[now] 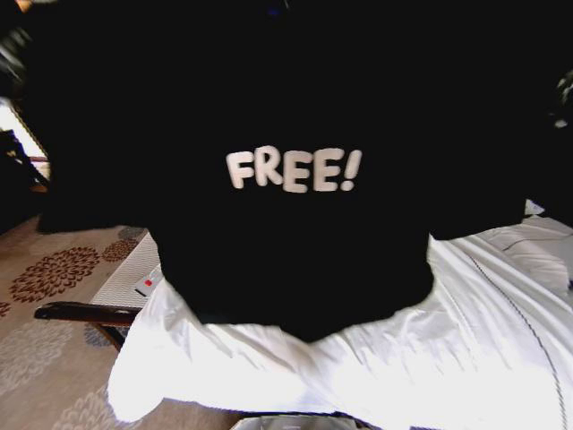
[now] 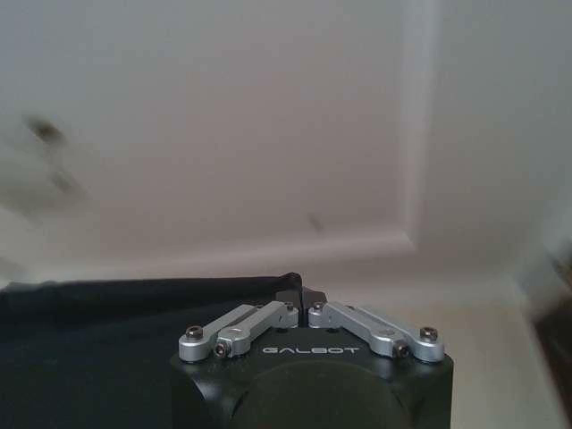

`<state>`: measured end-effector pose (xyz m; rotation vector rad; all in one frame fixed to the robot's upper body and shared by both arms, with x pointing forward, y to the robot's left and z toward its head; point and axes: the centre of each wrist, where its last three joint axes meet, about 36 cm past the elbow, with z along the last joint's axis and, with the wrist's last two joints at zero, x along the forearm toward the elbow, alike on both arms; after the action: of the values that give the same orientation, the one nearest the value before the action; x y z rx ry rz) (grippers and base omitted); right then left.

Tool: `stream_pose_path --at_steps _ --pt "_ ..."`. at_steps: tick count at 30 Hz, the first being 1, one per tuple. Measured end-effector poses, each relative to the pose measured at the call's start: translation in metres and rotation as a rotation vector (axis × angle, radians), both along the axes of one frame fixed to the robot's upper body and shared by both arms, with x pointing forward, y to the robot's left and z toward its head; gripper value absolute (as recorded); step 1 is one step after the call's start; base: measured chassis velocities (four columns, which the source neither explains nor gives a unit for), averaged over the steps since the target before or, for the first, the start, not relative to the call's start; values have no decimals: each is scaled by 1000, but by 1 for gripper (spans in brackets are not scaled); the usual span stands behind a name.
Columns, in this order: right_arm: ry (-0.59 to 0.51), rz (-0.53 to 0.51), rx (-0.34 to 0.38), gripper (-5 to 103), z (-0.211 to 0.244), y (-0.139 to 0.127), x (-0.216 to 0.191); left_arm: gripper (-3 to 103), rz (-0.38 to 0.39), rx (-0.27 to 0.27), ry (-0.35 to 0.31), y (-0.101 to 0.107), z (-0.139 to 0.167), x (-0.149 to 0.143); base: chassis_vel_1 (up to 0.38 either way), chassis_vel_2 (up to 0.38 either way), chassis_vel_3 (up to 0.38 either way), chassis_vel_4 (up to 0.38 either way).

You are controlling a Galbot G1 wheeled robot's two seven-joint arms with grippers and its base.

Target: Fold the clothes on the bed.

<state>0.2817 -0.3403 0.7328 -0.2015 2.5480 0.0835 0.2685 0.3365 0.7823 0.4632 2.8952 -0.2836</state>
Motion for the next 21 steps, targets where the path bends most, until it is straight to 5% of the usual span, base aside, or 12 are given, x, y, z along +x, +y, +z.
stream_pose_path --at_steps 1,3,7,10,16,21 --pt "116 -33 24 0 -21 3 6 1 17 18 124 -2 -21 10 0 0 0 0" --pt "178 -46 36 0 -31 5 8 1 25 26 174 -3 -31 14 0 0 0 0" --pt "563 -57 117 0 -93 26 14 1 13 117 389 -20 -92 34 0 0 0 0" --pt "708 7 148 0 -118 47 16 1 -1 155 478 -30 -126 46 0 0 0 0" --pt "876 29 121 0 -178 59 41 1 17 213 572 -28 -188 82 0 0 0 0" --pt "877 10 67 0 -225 60 70 1 93 190 607 -13 -224 120 0 0 0 0"
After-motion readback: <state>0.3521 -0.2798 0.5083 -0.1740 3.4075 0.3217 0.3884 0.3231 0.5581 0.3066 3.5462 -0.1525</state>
